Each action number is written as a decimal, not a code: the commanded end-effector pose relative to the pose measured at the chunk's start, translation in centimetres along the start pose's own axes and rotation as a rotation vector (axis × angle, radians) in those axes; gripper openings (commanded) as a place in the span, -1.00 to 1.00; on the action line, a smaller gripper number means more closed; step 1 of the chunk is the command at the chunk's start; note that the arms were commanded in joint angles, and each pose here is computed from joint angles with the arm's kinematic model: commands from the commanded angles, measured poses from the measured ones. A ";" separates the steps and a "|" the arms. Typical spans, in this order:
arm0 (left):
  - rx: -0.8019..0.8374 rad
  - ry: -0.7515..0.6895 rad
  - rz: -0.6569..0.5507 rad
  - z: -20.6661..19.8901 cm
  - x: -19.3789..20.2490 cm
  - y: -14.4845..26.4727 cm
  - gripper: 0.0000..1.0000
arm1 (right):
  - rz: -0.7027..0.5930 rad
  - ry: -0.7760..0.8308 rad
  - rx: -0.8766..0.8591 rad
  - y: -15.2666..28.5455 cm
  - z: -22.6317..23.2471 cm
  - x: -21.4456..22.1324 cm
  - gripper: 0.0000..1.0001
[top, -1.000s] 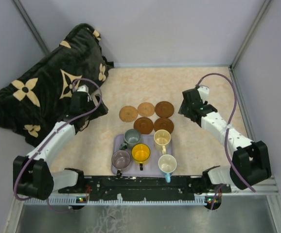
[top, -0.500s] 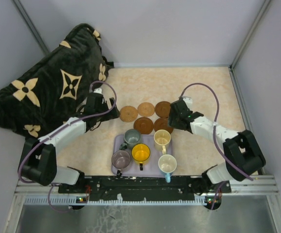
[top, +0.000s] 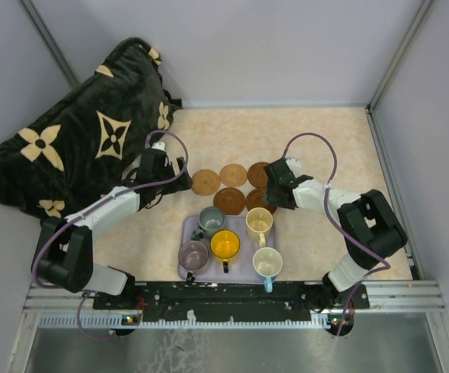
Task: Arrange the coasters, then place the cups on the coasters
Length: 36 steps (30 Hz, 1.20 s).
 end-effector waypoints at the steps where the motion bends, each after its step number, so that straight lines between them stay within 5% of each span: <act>1: 0.024 -0.011 -0.027 -0.4 -0.7 -0.3 0.98 | 0.009 -0.010 0.125 -0.6 -0.6 0.4 0.08; 16: -0.014 -0.026 -0.027 0.0 -0.5 0.0 0.98 | -0.026 -0.131 0.379 -3.7 -5.1 -3.3 -0.03; 36: -0.041 -0.038 -0.077 0.0 -1.6 0.1 0.98 | -0.158 -0.222 0.360 -4.7 -6.9 -12.8 -0.05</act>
Point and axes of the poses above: each gripper's point midway between its finger pads, its own y axis back along the fingers, its own z axis along the line the jaws close on, x = y × z, the point moved 10 cm from there along y, back along the fingers, and after that the axes turned 4 degrees about -y, right-handed, at the moved point
